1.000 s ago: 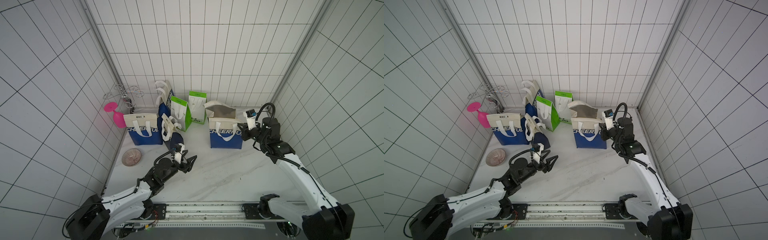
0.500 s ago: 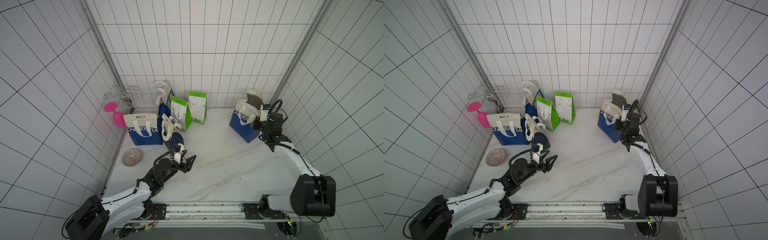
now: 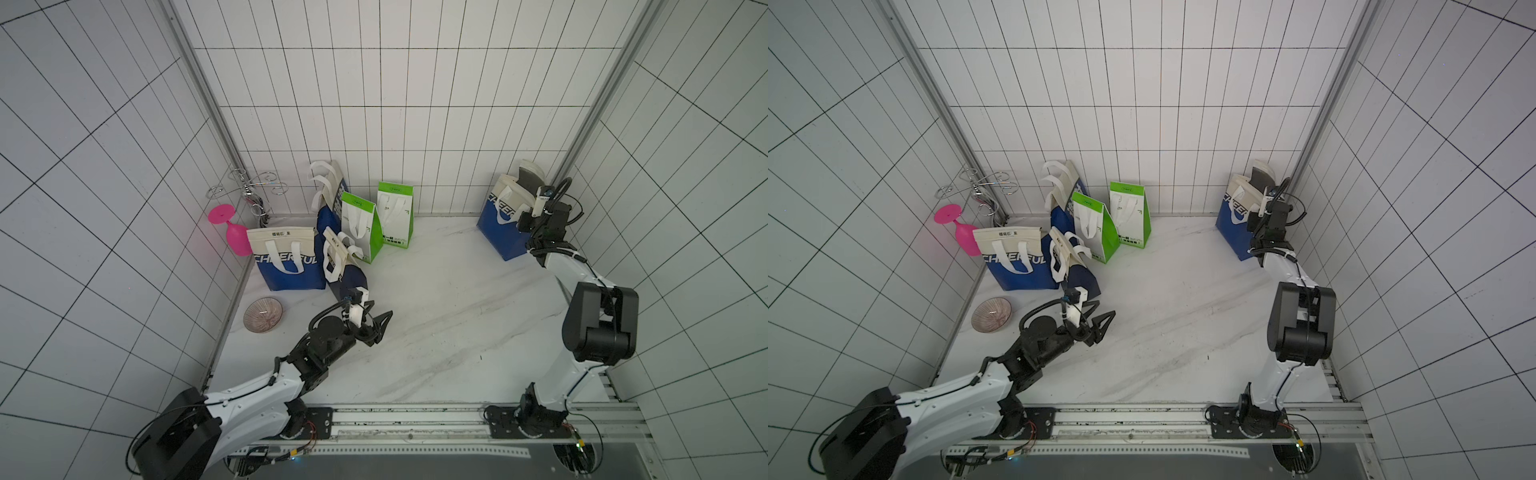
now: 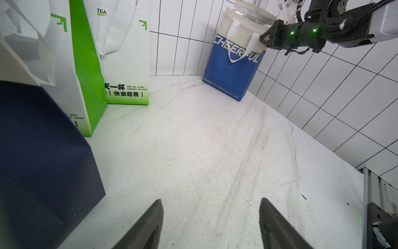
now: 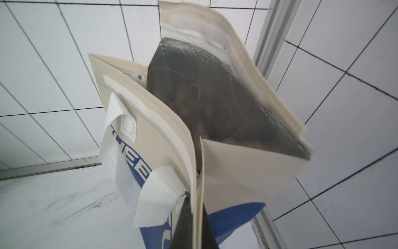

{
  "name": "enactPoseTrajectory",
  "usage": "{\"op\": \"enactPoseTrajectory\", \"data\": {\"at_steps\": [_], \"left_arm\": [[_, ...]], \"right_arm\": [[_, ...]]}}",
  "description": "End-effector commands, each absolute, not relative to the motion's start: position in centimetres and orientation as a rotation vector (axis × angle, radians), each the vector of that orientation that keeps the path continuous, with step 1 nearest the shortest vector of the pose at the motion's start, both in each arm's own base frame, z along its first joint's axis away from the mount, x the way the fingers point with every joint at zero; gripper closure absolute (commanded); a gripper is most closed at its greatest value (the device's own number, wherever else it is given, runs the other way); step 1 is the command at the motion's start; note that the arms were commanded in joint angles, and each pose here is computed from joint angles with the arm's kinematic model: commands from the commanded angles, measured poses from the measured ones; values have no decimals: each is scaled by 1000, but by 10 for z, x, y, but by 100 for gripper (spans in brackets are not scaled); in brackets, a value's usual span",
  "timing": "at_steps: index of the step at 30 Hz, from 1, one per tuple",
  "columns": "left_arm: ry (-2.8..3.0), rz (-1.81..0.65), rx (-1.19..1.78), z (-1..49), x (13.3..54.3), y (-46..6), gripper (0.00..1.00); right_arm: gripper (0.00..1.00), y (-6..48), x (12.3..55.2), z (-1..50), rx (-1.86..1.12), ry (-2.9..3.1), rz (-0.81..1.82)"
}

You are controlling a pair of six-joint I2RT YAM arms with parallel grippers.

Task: Open the takeout bag
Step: Move the takeout bag to the corner of the board, then move the takeout bag to the center of the board.

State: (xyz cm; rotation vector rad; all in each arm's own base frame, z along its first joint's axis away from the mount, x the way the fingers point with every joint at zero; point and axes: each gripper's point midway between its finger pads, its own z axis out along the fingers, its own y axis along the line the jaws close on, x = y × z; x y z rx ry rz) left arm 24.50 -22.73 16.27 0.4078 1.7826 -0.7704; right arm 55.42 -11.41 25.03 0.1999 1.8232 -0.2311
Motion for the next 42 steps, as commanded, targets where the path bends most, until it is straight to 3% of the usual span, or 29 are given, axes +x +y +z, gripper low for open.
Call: {"op": "enactPoseTrajectory", "data": {"at_steps": [1,10,11,13,15,18,24,32,42], "left_arm": [[1783,-781,414,160,244,-229,29],[1794,-774,419,157,247,-231,29],[1794,-775,423,157,246,-232,29],[1795,-773,417,158,247,-231,29],[1791,-771,413,159,247,-230,28],[1790,-753,397,160,248,-226,28],[1797,-673,316,165,253,-208,28],[1707,-479,26,180,257,-142,32],[1648,-242,-246,187,254,-76,36]], "right_arm": [[100,-146,572,312,235,1671,-303],[100,-172,592,291,280,1720,-299],[96,-169,593,292,281,1720,-278],[63,-163,590,295,310,1722,-223],[48,-155,583,303,377,1701,-163],[35,-123,567,322,390,1642,-65],[33,-13,520,333,283,1652,182],[38,190,452,302,-169,1775,708],[35,365,367,275,-588,1773,900]]}}
